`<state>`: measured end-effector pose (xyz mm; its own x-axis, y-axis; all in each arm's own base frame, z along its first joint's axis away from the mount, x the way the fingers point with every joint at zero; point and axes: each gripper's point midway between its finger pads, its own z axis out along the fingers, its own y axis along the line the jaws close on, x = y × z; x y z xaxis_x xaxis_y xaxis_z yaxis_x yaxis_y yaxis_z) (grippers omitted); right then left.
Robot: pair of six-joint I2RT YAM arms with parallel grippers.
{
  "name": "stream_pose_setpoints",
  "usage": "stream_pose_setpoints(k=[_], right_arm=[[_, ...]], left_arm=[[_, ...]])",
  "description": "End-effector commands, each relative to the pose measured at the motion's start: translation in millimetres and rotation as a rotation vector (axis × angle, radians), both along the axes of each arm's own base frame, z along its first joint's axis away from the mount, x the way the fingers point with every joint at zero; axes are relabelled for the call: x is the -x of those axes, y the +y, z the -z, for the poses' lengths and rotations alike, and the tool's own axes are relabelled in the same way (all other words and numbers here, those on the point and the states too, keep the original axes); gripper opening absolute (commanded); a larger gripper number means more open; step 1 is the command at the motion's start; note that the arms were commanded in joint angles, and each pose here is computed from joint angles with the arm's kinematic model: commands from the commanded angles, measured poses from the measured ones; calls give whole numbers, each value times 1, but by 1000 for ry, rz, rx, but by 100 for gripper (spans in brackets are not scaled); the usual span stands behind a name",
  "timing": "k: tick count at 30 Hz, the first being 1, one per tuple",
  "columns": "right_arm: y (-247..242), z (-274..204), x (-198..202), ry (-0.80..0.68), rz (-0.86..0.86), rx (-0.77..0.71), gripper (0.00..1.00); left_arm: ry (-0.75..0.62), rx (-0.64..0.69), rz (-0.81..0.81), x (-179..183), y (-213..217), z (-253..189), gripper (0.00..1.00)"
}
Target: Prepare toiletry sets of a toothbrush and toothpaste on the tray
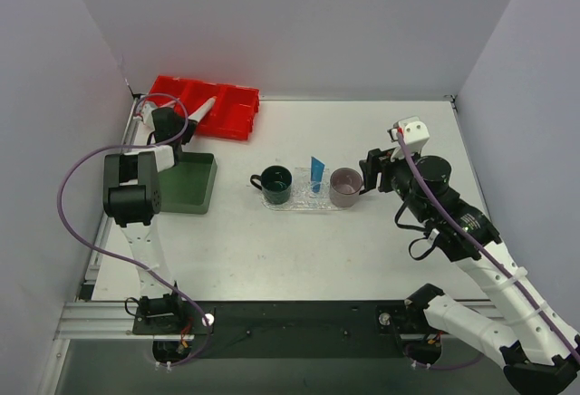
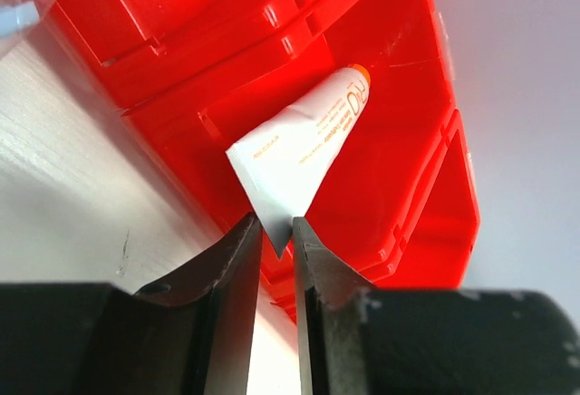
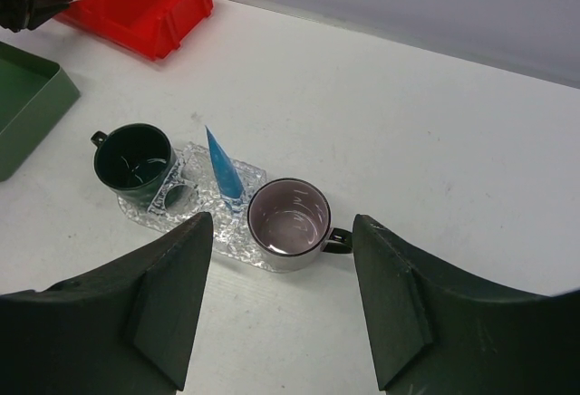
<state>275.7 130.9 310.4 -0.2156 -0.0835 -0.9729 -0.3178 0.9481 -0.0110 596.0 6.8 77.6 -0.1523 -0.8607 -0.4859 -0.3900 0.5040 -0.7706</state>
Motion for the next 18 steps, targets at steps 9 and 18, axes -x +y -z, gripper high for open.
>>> stream_pose_setpoints(k=[9, 18], right_arm=[[-4, -6, -8, -24, 27, 16, 58], [-5, -4, -9, -22, 28, 27, 57]], left_arm=[[-141, 9, -16, -22, 11, -36, 16], [-223, 19, 14, -19, 6, -64, 0]])
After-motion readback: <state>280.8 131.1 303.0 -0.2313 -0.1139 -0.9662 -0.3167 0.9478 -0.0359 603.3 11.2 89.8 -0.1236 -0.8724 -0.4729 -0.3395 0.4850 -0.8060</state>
